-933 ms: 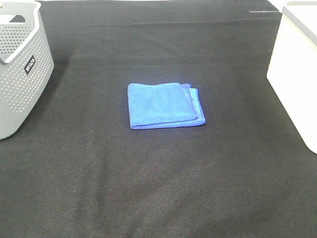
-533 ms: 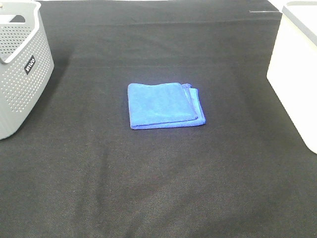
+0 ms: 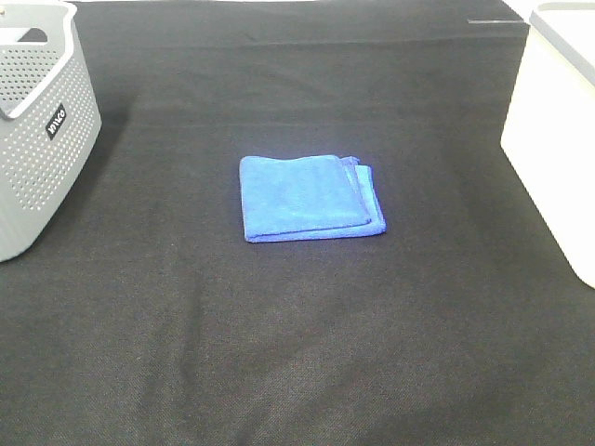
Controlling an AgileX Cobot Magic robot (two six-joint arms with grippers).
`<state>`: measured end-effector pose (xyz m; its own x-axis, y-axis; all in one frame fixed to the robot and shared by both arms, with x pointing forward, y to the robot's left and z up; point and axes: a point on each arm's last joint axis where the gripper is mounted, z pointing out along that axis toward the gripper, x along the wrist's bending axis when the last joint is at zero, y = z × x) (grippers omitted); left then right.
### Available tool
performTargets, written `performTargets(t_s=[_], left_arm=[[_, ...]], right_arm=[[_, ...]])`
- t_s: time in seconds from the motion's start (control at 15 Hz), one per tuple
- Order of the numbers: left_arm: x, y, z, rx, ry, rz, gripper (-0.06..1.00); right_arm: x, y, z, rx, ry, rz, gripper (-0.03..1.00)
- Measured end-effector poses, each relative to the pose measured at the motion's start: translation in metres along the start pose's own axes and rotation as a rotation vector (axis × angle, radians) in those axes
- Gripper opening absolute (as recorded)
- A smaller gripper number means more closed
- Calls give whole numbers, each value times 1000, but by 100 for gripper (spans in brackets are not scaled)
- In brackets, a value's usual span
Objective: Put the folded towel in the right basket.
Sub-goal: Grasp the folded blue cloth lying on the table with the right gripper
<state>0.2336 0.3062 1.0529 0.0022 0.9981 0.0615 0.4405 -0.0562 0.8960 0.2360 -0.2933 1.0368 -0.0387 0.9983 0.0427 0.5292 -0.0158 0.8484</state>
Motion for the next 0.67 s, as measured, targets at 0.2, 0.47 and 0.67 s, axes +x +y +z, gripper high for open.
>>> performTargets(t_s=[0.2, 0.47, 0.67], left_arm=[[0, 0, 0, 0, 0, 0, 99], [0, 0, 0, 0, 0, 0, 99], [0, 0, 0, 0, 0, 0, 99]], right_arm=[[0, 0, 0, 0, 0, 0, 97], [0, 0, 0, 0, 0, 0, 97], [0, 0, 0, 0, 0, 0, 97]])
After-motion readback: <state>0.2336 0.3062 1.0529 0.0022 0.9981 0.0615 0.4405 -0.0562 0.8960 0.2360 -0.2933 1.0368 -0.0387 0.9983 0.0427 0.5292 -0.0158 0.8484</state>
